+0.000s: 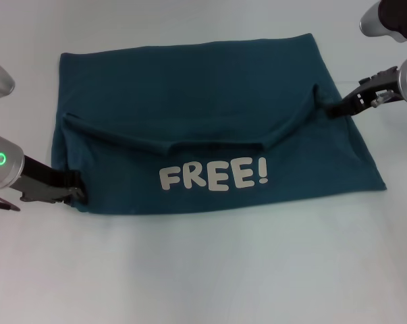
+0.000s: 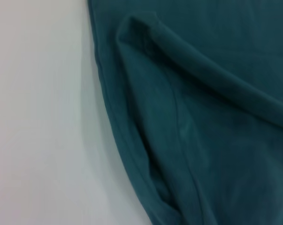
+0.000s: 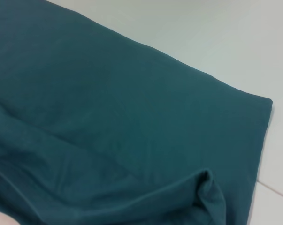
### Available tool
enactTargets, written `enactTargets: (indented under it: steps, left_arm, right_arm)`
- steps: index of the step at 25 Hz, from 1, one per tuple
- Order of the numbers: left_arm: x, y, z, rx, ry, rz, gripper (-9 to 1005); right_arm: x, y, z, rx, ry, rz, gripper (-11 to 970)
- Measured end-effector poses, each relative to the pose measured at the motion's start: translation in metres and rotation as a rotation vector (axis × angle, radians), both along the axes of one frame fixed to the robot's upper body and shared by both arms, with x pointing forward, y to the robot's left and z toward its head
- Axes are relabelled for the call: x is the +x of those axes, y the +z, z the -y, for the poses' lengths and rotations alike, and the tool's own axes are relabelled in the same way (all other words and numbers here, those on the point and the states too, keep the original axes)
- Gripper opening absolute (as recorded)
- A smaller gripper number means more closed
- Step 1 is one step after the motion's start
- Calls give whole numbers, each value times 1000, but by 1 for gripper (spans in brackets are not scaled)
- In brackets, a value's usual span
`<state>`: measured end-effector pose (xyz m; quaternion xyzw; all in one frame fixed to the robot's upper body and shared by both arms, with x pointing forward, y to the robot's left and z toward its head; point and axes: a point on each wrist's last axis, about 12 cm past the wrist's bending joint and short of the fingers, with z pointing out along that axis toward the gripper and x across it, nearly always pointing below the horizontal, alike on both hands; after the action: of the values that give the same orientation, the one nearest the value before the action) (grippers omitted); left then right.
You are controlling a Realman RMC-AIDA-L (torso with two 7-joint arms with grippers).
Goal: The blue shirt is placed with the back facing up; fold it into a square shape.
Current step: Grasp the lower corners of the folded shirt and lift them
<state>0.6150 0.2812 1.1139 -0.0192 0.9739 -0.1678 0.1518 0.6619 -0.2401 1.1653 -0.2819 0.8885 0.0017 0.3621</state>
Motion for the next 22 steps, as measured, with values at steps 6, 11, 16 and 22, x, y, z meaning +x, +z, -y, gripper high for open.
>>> enactTargets:
  steps: [6, 11, 16, 22]
  left_arm:
    - [1, 3, 1, -16, -13, 10, 169]
    - [0, 2, 2, -25, -29, 17, 144]
    - [2, 5, 1, -23, -42, 28, 145]
    - [5, 7, 5, -26, -61, 40, 145]
  right_arm:
    - [-11, -2, 12, 18, -36, -101, 927]
    - [-35, -14, 36, 43, -128, -216, 927]
    - [-61, -21, 62, 81, -227, -259, 925]
    - [-78, -35, 71, 179, -261, -292, 920]
